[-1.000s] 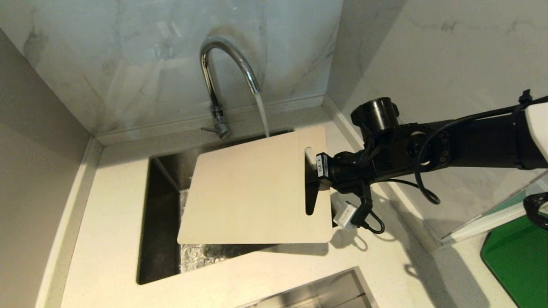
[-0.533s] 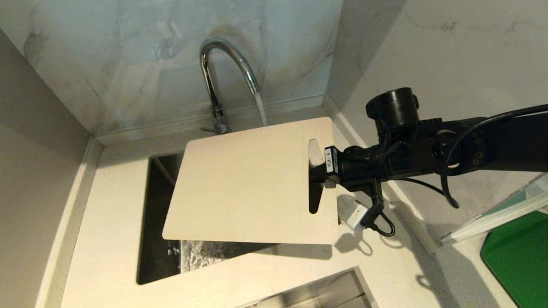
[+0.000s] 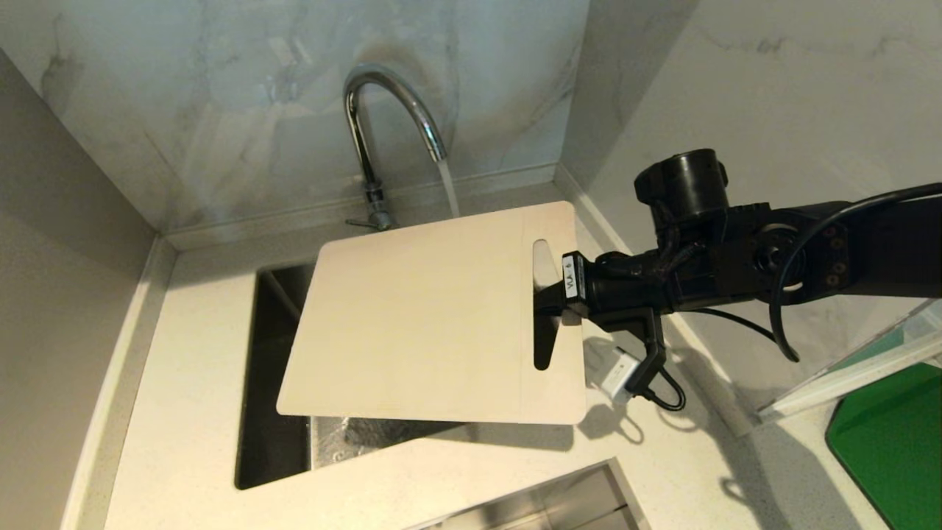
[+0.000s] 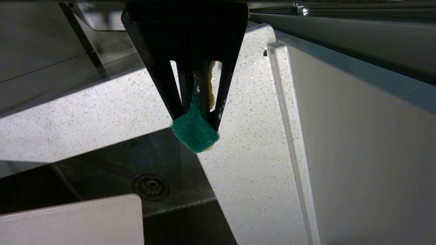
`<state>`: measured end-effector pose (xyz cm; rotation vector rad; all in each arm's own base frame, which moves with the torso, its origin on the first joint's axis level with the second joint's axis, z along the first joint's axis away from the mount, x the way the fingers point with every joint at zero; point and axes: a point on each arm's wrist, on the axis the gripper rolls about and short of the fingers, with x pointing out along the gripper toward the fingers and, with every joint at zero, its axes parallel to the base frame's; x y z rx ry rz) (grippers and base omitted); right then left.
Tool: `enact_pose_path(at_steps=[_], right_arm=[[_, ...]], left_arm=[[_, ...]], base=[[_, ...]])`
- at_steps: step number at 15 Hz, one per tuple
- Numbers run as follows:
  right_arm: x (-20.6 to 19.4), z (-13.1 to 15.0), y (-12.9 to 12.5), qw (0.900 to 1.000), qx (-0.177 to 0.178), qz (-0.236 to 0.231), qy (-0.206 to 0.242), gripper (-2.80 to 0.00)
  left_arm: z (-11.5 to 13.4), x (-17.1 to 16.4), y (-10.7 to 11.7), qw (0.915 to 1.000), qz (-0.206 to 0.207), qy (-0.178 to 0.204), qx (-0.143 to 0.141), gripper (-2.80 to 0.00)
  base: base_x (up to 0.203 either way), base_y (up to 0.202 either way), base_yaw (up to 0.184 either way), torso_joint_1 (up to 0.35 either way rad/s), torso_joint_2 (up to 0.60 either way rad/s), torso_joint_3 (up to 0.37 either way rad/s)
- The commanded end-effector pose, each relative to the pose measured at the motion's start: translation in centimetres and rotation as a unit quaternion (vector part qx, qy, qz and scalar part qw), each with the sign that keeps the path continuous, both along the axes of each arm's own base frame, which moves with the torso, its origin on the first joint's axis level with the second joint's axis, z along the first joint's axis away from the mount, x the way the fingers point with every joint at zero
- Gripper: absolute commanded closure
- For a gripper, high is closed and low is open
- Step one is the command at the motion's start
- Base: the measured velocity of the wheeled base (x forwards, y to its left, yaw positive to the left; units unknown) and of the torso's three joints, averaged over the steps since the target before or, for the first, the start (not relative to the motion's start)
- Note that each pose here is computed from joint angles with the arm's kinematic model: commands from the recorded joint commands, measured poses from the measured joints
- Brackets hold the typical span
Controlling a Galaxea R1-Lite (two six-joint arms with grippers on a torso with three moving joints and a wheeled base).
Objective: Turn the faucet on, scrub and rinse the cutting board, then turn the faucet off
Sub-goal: Scrub the cutting board underwater
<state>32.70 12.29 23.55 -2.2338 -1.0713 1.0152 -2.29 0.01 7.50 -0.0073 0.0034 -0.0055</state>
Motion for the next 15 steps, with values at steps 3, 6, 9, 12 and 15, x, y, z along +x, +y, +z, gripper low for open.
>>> enact_pose_path(at_steps=[3,6,9,12,15], right_arm=[[0.1,0.4,0.0,1.0,0.0,0.005,-0.01,0.0],[-0.2,0.7,-0.1,1.0,0.001,0.005,-0.014,0.0],[-0.4,1.0,-0.1,1.0,0.003,0.005,-0.019,0.0],[-0.6,1.1,-0.2,1.0,0.003,0.005,-0.02,0.0],[-0.8,1.4,-0.2,1.0,0.005,0.005,-0.025,0.0]], left_arm=[[0.0,0.0,0.0,1.0,0.0,0.001,0.0,0.0],[0.0,0.0,0.0,1.0,0.0,0.001,0.0,0.0],[0.0,0.0,0.0,1.0,0.0,0.001,0.0,0.0],[0.0,0.0,0.0,1.0,0.0,0.001,0.0,0.0],[0.0,0.0,0.0,1.0,0.0,0.001,0.0,0.0]], base=[[0.0,0.0,0.0,0.0,0.0,0.0],[0.0,0.0,0.0,0.0,0.0,0.0],[0.0,0.0,0.0,0.0,0.0,0.0],[0.0,0.0,0.0,0.0,0.0,0.0],[0.0,0.0,0.0,0.0,0.0,0.0]])
